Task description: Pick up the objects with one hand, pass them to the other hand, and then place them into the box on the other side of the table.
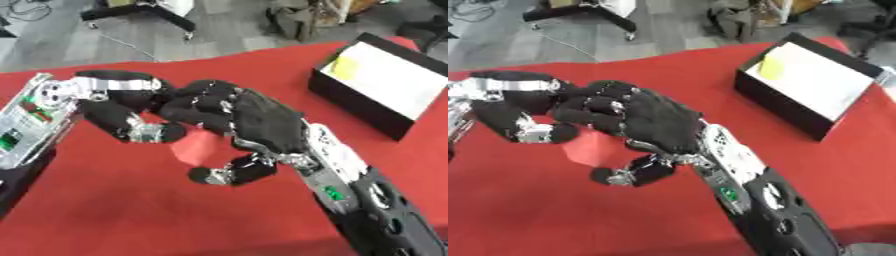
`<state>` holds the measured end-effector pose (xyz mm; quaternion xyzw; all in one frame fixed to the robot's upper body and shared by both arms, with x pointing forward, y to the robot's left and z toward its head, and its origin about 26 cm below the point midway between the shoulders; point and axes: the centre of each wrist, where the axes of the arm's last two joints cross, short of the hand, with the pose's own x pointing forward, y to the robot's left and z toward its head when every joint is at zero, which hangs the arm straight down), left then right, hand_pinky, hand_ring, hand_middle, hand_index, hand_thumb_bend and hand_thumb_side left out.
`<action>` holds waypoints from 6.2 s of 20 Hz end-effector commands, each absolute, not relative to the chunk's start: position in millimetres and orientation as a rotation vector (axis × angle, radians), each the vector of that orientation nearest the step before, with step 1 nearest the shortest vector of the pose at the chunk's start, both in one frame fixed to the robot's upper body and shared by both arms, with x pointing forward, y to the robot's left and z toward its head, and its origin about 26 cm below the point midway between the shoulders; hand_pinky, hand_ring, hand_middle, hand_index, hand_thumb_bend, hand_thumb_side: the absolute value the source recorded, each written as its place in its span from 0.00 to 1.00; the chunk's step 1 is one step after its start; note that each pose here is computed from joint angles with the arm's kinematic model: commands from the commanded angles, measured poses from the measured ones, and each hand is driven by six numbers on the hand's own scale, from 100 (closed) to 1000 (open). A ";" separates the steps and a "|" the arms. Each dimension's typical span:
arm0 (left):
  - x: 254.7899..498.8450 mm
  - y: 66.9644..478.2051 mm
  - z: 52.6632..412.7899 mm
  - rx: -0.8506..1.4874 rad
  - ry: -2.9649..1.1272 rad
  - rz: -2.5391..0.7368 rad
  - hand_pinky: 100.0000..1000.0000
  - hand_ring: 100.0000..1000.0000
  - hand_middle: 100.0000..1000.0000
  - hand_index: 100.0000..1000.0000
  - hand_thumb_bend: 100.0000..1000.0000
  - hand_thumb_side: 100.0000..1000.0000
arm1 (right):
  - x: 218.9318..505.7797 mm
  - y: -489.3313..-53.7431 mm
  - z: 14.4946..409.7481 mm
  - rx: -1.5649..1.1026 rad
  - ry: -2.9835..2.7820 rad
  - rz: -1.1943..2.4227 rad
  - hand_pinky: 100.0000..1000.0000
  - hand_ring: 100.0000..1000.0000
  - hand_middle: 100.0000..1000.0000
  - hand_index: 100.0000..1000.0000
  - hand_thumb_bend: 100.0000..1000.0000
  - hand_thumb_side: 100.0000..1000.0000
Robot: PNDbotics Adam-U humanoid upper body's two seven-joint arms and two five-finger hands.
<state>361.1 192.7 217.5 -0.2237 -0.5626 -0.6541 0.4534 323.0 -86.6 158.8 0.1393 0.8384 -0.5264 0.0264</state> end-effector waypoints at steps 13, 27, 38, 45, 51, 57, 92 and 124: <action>354.6 190.8 236.5 -0.556 -1.459 -1.638 0.65 0.57 0.46 0.59 0.17 0.43 | 334.1 -96.5 148.2 0.569 2.688 -1.545 0.73 0.67 0.34 0.37 0.00 0.15; 367.2 230.1 239.4 -0.509 -1.587 -1.491 0.67 0.62 0.58 0.72 0.46 0.80 | 340.1 -112.6 157.2 0.529 2.742 -1.365 0.72 0.65 0.33 0.17 0.00 0.23; 387.0 312.5 216.9 -0.212 -1.692 -1.059 0.65 0.60 0.56 0.69 0.37 0.81 | 346.0 -166.2 187.3 0.693 2.835 -1.202 0.71 0.65 0.31 0.13 0.00 0.23; 366.0 380.5 170.2 0.046 -1.680 -0.776 0.64 0.58 0.54 0.68 0.31 0.77 | 377.0 -274.6 171.1 1.261 2.986 -1.247 0.70 0.68 0.27 0.12 0.00 0.23; 334.1 405.0 165.7 0.260 -1.740 -0.605 0.64 0.58 0.54 0.68 0.31 0.76 | 392.3 -331.7 158.2 1.656 3.186 -1.111 0.72 0.76 0.39 0.36 0.00 0.43; 327.1 396.3 166.9 0.402 -1.758 -0.529 0.64 0.58 0.54 0.68 0.30 0.76 | 399.7 -400.1 167.6 2.149 3.198 -1.042 0.79 0.87 0.62 0.73 0.32 0.58; 417.9 492.6 184.2 1.457 -0.852 -0.875 0.76 0.67 0.65 0.78 0.70 0.20 | 321.3 -181.6 197.9 1.015 2.784 -1.147 0.85 0.84 0.70 0.80 0.00 0.34; 428.2 469.4 197.4 1.434 -1.295 -0.609 0.60 0.43 0.37 0.46 0.11 0.07 | 309.9 -186.1 212.7 0.953 2.818 -1.161 0.86 0.84 0.69 0.79 0.00 0.33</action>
